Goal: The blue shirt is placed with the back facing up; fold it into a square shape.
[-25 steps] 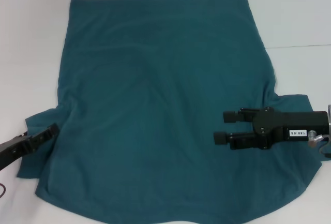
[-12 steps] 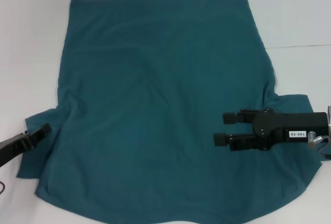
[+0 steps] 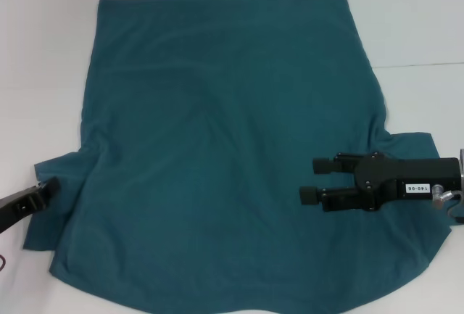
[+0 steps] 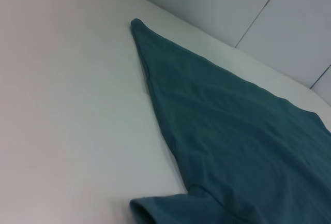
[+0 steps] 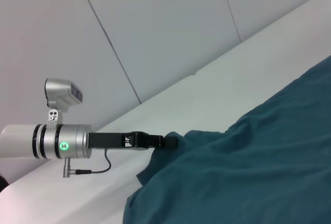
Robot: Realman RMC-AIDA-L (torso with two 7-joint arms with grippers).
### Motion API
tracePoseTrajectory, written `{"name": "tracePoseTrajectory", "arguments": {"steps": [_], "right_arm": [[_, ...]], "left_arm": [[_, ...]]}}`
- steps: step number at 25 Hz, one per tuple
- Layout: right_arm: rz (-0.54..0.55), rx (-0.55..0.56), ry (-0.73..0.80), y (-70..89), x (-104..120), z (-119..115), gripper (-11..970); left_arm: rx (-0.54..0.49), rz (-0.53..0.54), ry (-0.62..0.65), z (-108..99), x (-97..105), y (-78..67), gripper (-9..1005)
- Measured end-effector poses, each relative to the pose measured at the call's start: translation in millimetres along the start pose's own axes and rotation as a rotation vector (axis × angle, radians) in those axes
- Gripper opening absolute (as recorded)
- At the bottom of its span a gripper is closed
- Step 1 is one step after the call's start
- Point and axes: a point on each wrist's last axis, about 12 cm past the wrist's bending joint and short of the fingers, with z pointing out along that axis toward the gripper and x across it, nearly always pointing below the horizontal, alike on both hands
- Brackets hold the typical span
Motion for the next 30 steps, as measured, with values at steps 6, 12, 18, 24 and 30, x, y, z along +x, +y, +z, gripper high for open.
{"name": "tracePoseTrajectory", "arguments": {"steps": [6,12,18,24,30], "right_arm": [[0.001,-0.001,0.000,0.3,0.3,0.8,891],[0.004,-0.005,-0.004,1.1,0.8,2.0,889],[0.006,-0.008,-0.004,1.9,1.4,4.0,887],[0.007,-0.009,-0.006,2.4,1.6,4.8,884],[0.009,-0.012,-0.009,3.2,2.2,6.5,882]], "left_arm": [[-0.009,0.014,-0.005,-1.8,-4.4,2.8,27],[-0.027,0.034,-0.013,-4.2,-11.4,6.8,3],[-0.059,0.085,-0.013,-4.3,-22.9,11.5,6],[-0.091,0.144,-0.024,-2.7,-37.7,13.9,9],[-0.111,0.179,-0.024,0.0,-47.0,14.6,13]]}}
